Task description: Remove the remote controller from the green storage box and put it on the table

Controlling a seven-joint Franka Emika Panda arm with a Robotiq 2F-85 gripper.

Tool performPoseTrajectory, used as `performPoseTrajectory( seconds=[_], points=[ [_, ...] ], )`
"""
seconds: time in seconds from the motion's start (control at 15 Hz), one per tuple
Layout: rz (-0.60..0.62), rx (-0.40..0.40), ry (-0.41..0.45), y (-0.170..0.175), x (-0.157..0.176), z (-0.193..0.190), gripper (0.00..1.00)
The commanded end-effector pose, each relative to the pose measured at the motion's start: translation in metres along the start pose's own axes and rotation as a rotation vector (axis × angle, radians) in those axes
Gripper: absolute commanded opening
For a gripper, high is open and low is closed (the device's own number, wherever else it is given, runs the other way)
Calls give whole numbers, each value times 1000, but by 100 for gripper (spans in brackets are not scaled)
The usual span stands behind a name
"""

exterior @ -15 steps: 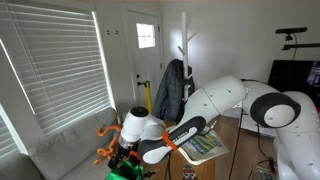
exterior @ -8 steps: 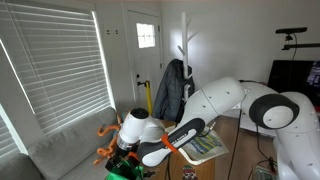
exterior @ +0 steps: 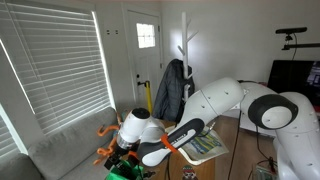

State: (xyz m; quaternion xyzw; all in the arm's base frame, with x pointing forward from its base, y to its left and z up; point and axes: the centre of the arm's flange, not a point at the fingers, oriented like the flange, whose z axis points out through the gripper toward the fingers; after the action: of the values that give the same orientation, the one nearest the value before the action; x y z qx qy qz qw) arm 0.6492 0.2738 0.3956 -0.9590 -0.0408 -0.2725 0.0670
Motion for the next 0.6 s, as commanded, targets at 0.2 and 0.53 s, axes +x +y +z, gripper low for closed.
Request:
performPoseTrajectory(
  seconds=[0.2,0.53],
  points=[
    [-25,0,17,0,2,9,91],
    [-21,1,19,0,-3,1,89]
  ],
)
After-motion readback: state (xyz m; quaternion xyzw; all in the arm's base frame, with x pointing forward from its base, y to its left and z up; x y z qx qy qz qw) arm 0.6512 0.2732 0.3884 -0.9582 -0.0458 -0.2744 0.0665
